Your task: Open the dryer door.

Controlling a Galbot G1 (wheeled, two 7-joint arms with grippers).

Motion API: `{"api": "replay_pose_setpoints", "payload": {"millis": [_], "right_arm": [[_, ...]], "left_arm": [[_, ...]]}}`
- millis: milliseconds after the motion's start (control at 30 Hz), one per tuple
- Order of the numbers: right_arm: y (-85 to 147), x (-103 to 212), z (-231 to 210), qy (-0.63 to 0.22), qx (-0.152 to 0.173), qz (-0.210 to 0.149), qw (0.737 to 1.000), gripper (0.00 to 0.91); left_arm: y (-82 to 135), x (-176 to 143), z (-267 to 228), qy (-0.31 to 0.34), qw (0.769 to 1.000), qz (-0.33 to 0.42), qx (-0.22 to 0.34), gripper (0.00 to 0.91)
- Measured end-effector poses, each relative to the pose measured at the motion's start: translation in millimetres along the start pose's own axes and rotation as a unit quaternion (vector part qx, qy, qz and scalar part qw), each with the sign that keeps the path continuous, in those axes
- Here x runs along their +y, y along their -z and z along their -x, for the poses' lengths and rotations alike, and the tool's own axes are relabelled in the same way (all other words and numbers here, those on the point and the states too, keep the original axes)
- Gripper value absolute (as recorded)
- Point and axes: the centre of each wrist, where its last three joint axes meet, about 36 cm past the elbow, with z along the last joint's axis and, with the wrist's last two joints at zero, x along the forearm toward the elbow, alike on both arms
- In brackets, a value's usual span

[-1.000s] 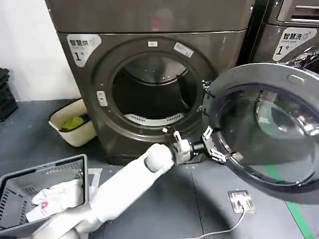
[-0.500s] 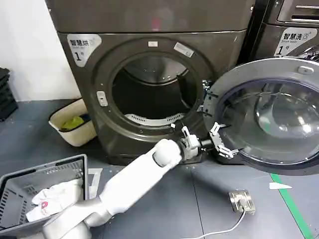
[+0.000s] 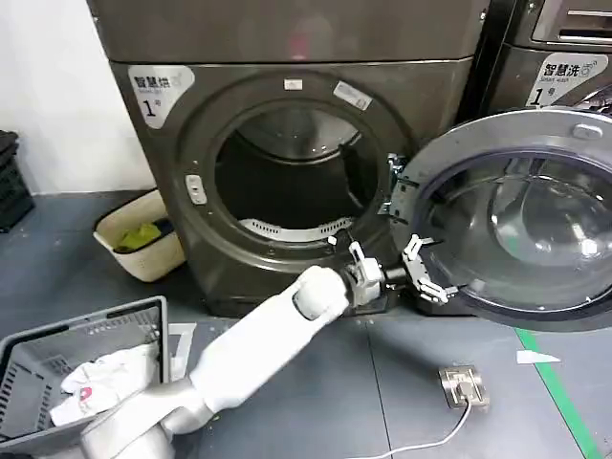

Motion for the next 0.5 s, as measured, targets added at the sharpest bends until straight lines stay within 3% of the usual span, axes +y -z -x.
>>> {"api": "replay_pose_setpoints", "payload": {"millis": [200,500], "right_arm": [[0.6,2.8,-0.6,0.003,0.001,0.004,1.000,0.907],[1.3,15.8,-4.6,0.018,0.005,0.011,1.000,0.907]], "left_arm": [[-1.9,-6.1,-15.4,0.008,0.999,-0.028,0.015,0.907],[16.9,-20.8,-81.4,0.043,0.997,-0.052,0.032,0.907]]}}
